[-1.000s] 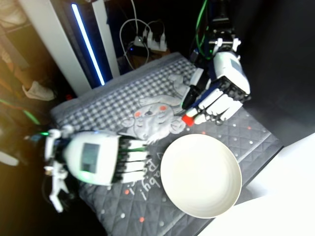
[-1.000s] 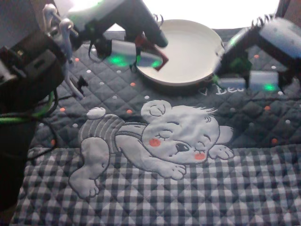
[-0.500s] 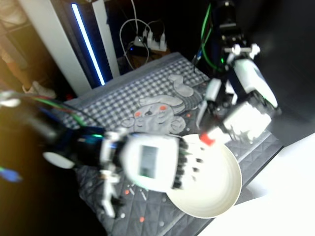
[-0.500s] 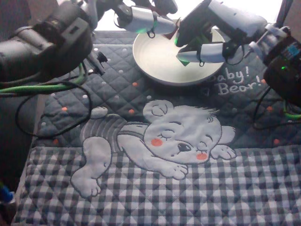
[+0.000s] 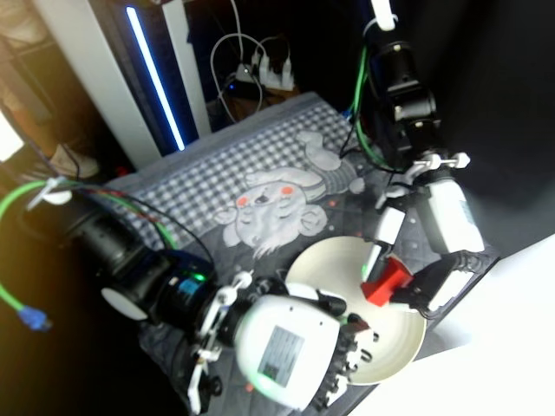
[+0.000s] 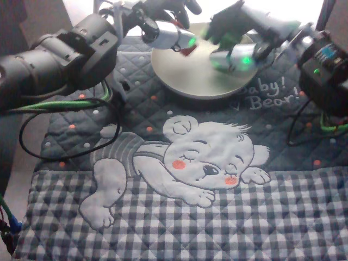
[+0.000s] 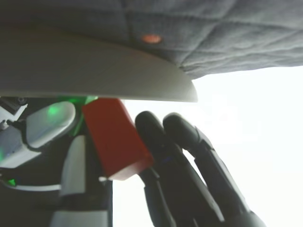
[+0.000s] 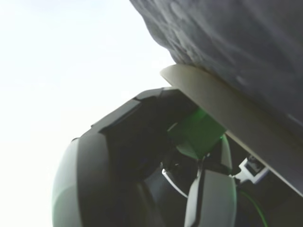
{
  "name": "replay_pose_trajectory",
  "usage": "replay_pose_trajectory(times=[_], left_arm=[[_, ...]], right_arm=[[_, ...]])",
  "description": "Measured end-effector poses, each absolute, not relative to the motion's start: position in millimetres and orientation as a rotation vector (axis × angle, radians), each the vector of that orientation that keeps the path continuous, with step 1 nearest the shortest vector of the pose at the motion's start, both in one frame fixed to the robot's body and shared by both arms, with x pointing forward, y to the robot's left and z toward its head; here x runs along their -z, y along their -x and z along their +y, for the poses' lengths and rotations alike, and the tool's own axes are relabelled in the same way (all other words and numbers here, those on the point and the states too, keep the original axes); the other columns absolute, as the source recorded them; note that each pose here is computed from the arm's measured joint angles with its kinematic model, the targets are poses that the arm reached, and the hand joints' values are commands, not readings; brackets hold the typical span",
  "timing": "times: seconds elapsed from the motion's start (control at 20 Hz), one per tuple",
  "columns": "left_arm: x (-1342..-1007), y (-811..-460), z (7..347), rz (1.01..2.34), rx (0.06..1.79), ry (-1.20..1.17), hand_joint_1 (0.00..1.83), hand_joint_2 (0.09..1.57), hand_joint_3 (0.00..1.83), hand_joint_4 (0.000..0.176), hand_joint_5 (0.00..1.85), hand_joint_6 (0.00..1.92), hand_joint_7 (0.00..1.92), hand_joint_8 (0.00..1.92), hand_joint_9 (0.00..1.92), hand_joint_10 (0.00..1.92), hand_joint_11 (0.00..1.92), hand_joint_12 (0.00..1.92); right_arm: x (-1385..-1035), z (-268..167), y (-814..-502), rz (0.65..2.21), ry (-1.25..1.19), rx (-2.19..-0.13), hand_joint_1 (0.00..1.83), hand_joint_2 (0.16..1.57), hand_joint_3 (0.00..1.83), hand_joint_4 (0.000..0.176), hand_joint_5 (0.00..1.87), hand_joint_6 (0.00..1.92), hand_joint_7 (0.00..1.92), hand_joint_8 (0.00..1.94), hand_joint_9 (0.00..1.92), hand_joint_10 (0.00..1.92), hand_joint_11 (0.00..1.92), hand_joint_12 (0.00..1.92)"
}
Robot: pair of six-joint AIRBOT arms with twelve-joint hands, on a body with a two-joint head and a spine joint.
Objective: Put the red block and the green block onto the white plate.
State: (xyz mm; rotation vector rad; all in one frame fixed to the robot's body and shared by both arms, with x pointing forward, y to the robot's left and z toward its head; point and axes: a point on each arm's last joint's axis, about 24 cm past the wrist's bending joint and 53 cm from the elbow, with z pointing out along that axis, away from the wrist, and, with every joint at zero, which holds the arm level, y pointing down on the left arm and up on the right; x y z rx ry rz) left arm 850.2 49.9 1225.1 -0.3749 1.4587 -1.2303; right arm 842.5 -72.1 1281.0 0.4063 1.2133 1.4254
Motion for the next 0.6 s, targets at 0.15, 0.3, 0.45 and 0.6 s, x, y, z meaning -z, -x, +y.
replay_pose_trajectory(times=[0.15,0.3,0.45,0.6], left_arm=[[-1226,-848,64,1.439,1.237,0.388,1.19,1.06,0.0,0.0,0.46,0.0,0.51,0.0,0.84,0.0,0.61,1.05],[-1222,-829,66,1.442,1.276,0.359,1.08,0.95,0.0,0.002,0.43,0.0,0.5,0.0,0.59,0.0,0.22,1.03],[-1228,-786,78,1.41,1.325,0.283,1.15,0.94,0.0,0.0,0.4,0.0,0.48,0.0,0.52,0.0,0.18,1.03],[-1240,-754,109,1.316,1.375,0.257,1.19,0.96,0.0,0.0,0.34,0.0,0.45,0.0,0.48,0.0,0.06,1.03]], right_arm=[[-1278,-69,-837,1.23,-0.394,-1.431,0.65,0.87,0.0,0.175,0.0,0.0,0.06,0.0,0.08,0.0,0.01,0.42],[-1293,-79,-823,1.188,-0.372,-1.48,0.63,0.89,0.0,0.176,0.0,0.0,0.03,0.0,0.0,0.0,0.0,0.21],[-1316,-100,-793,1.112,-0.321,-1.544,0.63,0.84,0.0,0.176,0.0,0.0,0.0,0.0,0.0,0.0,0.0,0.0],[-1315,-125,-754,1.042,-0.252,-1.592,0.59,0.84,0.0,0.176,0.0,0.0,0.01,0.0,0.0,0.0,0.03,0.01]])
